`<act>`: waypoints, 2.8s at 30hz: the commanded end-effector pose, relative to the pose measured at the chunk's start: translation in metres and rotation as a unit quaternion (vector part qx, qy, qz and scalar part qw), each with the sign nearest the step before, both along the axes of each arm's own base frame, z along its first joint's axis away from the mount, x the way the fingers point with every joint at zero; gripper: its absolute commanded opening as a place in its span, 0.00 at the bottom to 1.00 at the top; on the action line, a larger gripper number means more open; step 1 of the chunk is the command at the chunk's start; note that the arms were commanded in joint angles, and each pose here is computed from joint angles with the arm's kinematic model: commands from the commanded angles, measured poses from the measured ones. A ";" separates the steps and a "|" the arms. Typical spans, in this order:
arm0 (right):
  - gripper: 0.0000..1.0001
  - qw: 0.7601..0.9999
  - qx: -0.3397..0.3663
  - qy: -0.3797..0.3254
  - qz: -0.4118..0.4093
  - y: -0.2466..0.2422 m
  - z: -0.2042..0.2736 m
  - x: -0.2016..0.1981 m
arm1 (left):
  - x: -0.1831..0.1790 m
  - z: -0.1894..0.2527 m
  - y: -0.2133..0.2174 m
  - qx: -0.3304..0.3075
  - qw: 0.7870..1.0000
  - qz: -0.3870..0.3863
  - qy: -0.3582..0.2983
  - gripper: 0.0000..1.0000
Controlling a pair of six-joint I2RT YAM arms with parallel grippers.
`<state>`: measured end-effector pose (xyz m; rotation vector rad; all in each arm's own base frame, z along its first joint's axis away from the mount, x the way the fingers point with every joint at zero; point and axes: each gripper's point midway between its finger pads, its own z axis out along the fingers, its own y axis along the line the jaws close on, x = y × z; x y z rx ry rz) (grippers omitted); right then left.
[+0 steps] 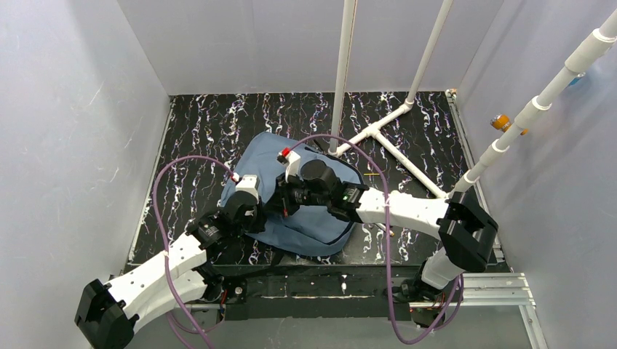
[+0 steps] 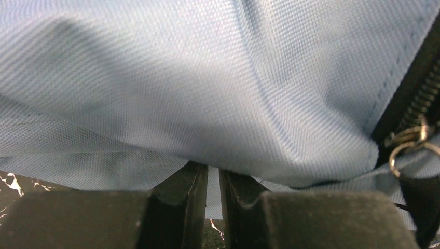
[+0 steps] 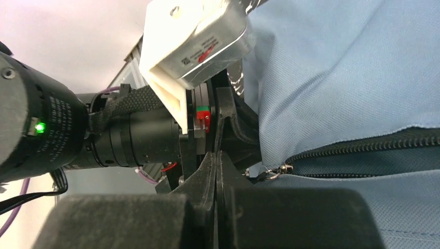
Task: Pack the student bag
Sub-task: Unzip the student bag at the center of the board, then adjust the student bag at the center of the board.
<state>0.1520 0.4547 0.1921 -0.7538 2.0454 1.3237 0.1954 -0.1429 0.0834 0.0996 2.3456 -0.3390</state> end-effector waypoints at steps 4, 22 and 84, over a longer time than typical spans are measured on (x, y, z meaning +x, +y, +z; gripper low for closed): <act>0.01 0.995 0.076 -0.014 0.057 0.007 0.051 -0.020 | 0.021 0.025 -0.001 -0.027 0.997 0.030 -0.063 0.13; 0.32 0.991 0.019 -0.023 0.127 -0.001 0.032 -0.029 | 0.007 0.043 0.025 0.015 0.997 0.037 -0.061 0.25; 0.72 0.940 -0.236 -0.071 -0.235 -0.147 0.011 0.128 | 0.082 0.069 0.095 0.064 0.990 0.127 0.013 0.87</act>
